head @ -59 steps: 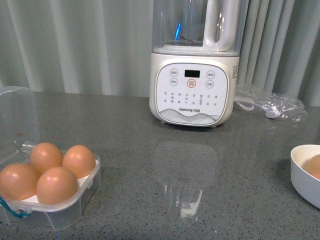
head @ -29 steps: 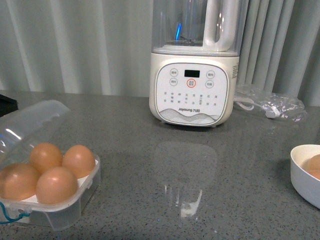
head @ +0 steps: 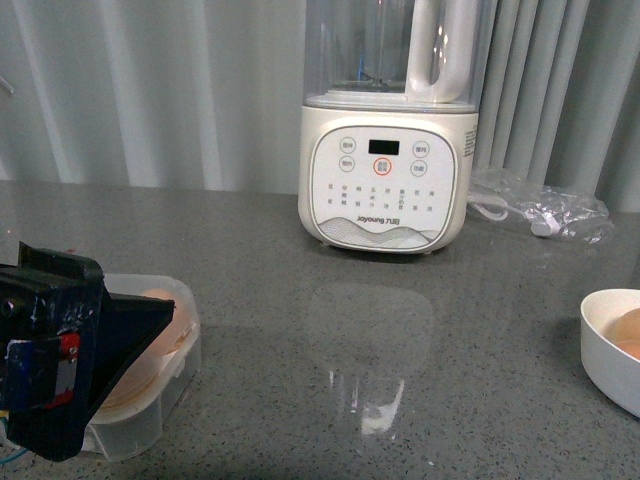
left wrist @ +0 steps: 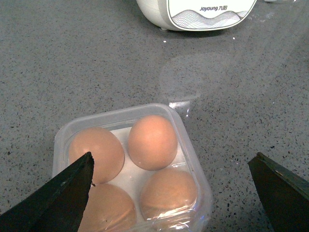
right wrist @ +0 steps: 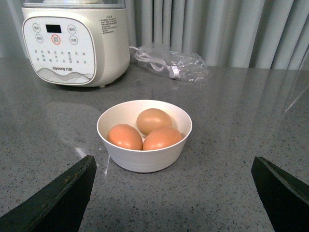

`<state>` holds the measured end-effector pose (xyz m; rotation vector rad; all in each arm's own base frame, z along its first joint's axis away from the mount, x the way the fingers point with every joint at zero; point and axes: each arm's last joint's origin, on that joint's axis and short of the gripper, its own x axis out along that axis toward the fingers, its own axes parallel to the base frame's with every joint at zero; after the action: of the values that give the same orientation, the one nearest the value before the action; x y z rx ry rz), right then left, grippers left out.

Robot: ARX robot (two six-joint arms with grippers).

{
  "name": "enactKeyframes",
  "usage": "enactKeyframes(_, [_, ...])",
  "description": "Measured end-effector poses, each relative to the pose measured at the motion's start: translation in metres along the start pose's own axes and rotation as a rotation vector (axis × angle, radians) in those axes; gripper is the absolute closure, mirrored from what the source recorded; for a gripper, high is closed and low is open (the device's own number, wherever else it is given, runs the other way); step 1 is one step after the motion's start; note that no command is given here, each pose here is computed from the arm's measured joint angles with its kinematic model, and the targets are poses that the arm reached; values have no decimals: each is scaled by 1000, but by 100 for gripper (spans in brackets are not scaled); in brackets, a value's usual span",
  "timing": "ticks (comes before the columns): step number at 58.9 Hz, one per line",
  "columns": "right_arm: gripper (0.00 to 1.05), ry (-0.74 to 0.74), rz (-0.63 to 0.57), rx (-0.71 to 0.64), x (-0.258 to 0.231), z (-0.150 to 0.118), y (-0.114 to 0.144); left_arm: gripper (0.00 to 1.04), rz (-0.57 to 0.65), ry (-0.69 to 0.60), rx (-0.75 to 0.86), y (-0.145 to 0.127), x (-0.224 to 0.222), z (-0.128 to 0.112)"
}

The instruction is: Put egg into box

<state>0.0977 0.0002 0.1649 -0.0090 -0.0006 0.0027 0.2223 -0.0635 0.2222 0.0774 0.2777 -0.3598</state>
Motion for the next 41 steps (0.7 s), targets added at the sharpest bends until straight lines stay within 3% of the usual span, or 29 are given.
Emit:
enactKeyframes(21, [7,0,0,0,0,0,0,7,98,-50,-29,18,-14,16])
enactKeyframes(33, [7,0,0,0,0,0,0,7,226,-83,-82,38,-45,31])
enactKeyframes(41, [7,0,0,0,0,0,0,7,249,-102,-69,41,-68,35])
